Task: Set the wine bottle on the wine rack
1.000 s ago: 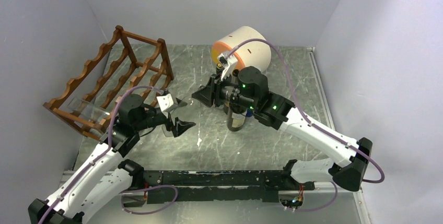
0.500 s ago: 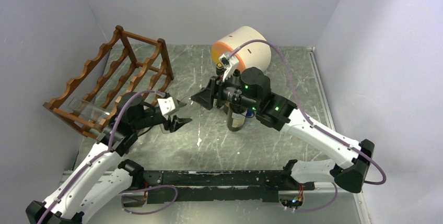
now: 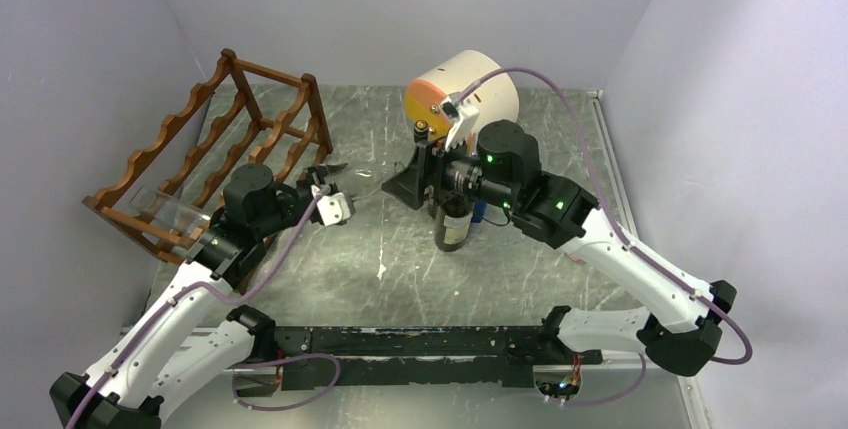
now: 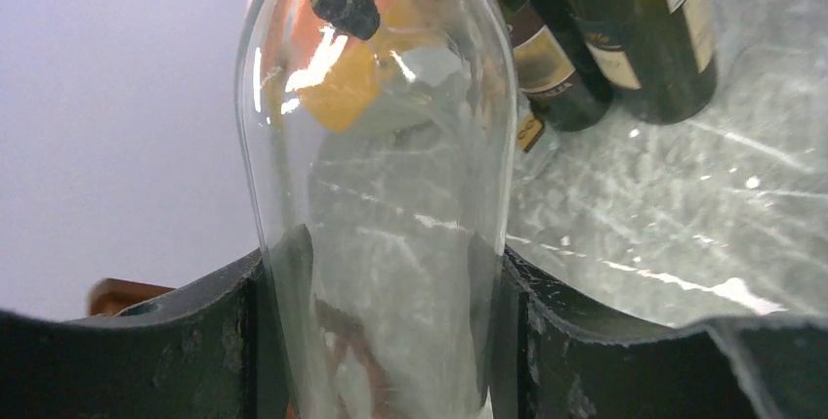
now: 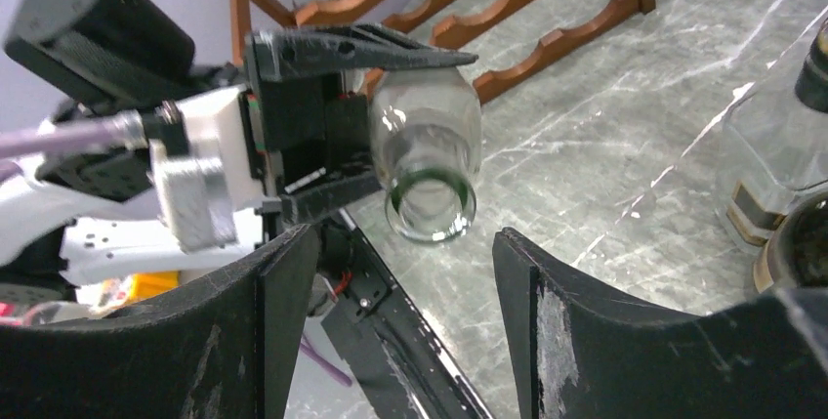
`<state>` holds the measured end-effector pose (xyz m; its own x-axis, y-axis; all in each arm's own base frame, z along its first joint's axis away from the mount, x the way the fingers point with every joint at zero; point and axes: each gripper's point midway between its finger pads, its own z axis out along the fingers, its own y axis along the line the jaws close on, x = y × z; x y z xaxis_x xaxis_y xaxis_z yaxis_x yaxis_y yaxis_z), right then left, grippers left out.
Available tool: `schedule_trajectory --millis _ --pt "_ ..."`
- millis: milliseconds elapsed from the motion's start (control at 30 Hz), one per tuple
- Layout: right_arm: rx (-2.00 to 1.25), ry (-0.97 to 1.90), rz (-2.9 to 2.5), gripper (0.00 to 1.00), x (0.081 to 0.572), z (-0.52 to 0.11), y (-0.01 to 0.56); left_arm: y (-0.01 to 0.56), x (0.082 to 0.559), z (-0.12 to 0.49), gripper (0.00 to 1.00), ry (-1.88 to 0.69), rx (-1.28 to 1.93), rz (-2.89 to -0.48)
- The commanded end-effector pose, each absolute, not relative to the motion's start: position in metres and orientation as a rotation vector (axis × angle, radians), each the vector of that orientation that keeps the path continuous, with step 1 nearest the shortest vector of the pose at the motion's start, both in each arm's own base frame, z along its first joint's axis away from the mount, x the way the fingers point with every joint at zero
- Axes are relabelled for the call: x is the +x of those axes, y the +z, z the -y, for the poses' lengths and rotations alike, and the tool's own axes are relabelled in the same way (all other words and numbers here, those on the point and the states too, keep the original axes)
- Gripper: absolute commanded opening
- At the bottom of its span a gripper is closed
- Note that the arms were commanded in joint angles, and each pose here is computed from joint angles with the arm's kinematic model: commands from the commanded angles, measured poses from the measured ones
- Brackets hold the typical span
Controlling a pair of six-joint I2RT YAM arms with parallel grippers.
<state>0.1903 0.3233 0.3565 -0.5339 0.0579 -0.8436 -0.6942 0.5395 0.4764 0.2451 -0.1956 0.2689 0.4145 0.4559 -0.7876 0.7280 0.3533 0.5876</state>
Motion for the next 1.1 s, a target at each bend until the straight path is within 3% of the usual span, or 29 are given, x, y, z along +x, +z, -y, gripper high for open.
schedule_trajectory --millis 0,167,267,533,867,1000,1067 --pt "-0.436 1.089 -1.928 0.7 0.196 -0.319 0.38 0.317 0.253 0.196 0.07 -0.034 1.329 -0.935" --pt "-0.397 1.092 -2.027 0.7 0.21 -0.329 0.358 0.315 0.254 0.194 0.07 0.051 1.4 -0.866" --pt "-0.481 1.204 -2.005 0.62 0.199 -0.343 0.352 0.308 0.254 0.192 0.07 0.093 1.407 -0.836" --pt "-0.487 1.244 -2.085 0.56 0.197 -0.355 0.318 0.297 0.255 0.185 0.07 0.149 1.435 -0.845" --pt "-0.5 1.282 -2.089 0.21 0.193 -0.36 0.312 0.281 0.251 0.189 0.07 0.084 1.459 -0.874" --pt "-0.5 1.318 -2.098 0.0 0.189 -0.362 0.311 0.278 0.251 0.189 0.08 0.069 1.457 -0.899" --pt "-0.496 1.323 -2.099 0.0 0.189 -0.362 0.311 0.279 0.251 0.189 0.13 0.057 1.441 -0.91"
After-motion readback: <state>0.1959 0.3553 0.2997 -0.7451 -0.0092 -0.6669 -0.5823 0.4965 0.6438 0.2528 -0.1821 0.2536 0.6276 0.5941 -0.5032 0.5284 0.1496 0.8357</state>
